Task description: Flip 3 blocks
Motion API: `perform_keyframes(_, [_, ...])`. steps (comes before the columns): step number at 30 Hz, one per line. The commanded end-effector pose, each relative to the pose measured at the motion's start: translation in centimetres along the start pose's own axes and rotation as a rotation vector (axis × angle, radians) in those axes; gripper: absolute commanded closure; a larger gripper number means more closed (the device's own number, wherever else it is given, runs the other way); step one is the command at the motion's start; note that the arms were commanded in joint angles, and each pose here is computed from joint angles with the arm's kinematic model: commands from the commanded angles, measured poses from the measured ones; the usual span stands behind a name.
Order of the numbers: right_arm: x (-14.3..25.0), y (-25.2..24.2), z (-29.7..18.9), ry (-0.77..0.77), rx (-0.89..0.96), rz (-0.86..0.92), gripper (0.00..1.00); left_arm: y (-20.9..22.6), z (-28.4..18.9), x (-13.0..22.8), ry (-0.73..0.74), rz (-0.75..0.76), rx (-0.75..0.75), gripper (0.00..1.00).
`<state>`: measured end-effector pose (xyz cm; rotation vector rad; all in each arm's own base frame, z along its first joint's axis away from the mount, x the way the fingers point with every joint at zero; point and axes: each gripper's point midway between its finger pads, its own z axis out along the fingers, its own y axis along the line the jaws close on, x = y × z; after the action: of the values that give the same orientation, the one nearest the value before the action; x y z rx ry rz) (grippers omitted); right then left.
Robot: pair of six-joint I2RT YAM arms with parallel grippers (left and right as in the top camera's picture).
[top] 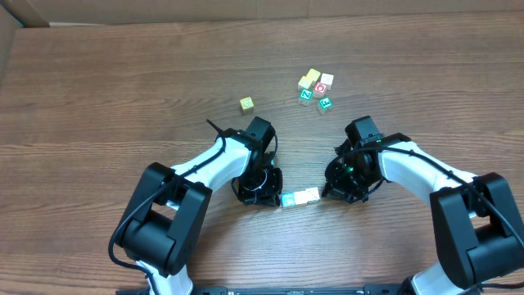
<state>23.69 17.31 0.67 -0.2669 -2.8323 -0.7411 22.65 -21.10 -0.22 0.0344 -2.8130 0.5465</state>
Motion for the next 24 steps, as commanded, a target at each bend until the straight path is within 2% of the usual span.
perform_keyframes(1, [0.12,0.56,-0.42,-0.014,-0.017,-0.009,0.96,0.22,0.34,0.25,0.011,-0.015,-0.002,0.96])
perform_keyframes(24, [0.5,1.29,0.02,-0.009,-0.018,-0.022,0.96,0.2,0.34,0.26,0.011,-0.018,-0.001,0.96])
